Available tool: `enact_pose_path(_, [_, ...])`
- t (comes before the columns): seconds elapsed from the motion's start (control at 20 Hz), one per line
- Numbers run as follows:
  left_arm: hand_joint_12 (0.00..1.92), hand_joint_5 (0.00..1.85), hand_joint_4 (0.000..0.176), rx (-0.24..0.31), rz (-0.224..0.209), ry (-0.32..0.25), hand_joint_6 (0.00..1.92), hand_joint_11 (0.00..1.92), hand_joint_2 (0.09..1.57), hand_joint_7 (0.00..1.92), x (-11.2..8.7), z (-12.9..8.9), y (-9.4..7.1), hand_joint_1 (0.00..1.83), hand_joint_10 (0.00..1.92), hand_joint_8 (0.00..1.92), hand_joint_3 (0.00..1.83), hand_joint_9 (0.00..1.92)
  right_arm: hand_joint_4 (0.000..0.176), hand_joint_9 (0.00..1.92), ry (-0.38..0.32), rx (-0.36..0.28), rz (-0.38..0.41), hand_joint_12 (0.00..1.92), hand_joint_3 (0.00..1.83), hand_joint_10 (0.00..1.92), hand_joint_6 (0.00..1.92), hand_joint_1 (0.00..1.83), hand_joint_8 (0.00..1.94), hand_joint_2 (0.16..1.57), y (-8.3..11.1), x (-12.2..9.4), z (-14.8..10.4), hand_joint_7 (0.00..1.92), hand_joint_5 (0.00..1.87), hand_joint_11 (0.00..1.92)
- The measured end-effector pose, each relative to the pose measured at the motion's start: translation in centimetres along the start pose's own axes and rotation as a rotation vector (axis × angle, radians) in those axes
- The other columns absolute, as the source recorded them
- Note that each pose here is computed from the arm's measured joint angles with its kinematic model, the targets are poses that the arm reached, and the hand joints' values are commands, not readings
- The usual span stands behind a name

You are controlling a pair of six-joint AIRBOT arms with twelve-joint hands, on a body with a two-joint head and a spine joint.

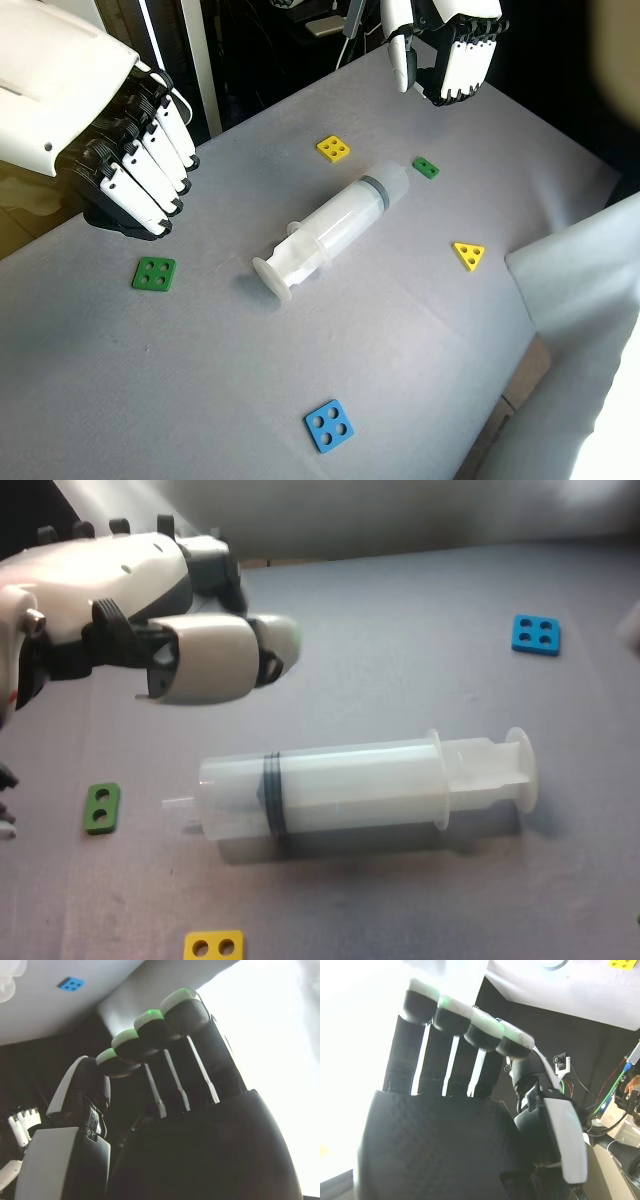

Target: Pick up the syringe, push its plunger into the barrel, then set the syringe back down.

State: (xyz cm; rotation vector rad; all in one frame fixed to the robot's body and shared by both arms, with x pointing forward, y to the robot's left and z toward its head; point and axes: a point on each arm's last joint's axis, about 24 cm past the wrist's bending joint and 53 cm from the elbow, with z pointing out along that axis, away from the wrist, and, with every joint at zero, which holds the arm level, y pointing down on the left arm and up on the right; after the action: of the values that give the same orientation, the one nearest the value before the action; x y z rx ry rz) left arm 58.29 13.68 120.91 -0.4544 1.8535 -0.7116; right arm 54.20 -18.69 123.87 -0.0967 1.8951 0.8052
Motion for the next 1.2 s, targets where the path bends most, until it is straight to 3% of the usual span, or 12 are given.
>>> enact_pose_path(0.25, [0.23, 0.17, 0.000, -0.011, -0.001, 0.000, 0.00, 0.00, 1.33, 0.13, -0.1, 0.0, 0.2, 0.00, 0.00, 0.00, 0.01, 0.08, 0.000, 0.16, 0.000, 0.001, -0.001, 0.45, 0.00, 0.01, 0.01, 0.00, 0.00, 1.34, 0.0, 0.0, 0.0, 0.23, 0.26, 0.00])
enact_pose_path(0.55, [0.25, 0.18, 0.000, -0.005, 0.026, 0.002, 0.00, 0.00, 1.34, 0.13, -0.5, -0.1, -0.6, 0.00, 0.00, 0.00, 0.00, 0.09, 0.000, 0.16, 0.000, 0.000, -0.002, 0.40, 0.00, 0.01, 0.00, 0.00, 0.00, 1.35, 0.0, 0.0, 0.0, 0.23, 0.26, 0.00])
enact_pose_path(0.75, [0.28, 0.19, 0.000, 0.020, 0.052, 0.012, 0.00, 0.00, 1.34, 0.15, -0.5, -0.1, -1.1, 0.00, 0.00, 0.00, 0.00, 0.10, 0.000, 0.17, 0.001, -0.001, 0.055, 0.40, 0.00, 0.01, 0.00, 0.00, 0.00, 1.35, 0.1, 0.1, 0.0, 0.24, 0.27, 0.00])
enact_pose_path(1.0, [0.20, 0.11, 0.000, 0.090, 0.005, 0.031, 0.00, 0.00, 1.31, 0.08, 1.6, 0.2, -1.6, 0.07, 0.00, 0.00, 0.00, 0.06, 0.000, 0.16, -0.037, 0.048, 0.122, 0.42, 0.00, 0.00, 0.00, 0.00, 0.00, 1.33, -1.1, -0.8, 0.0, 0.24, 0.27, 0.00])
enact_pose_path(1.2, [0.28, 0.08, 0.000, 0.155, -0.031, 0.084, 0.00, 0.00, 1.27, 0.07, 5.6, 0.8, -3.0, 0.18, 0.00, 0.00, 0.00, 0.06, 0.000, 0.17, -0.064, 0.078, 0.157, 0.44, 0.01, 0.00, 0.00, 0.00, 0.00, 1.36, -1.9, -1.3, -0.1, 0.24, 0.27, 0.00])
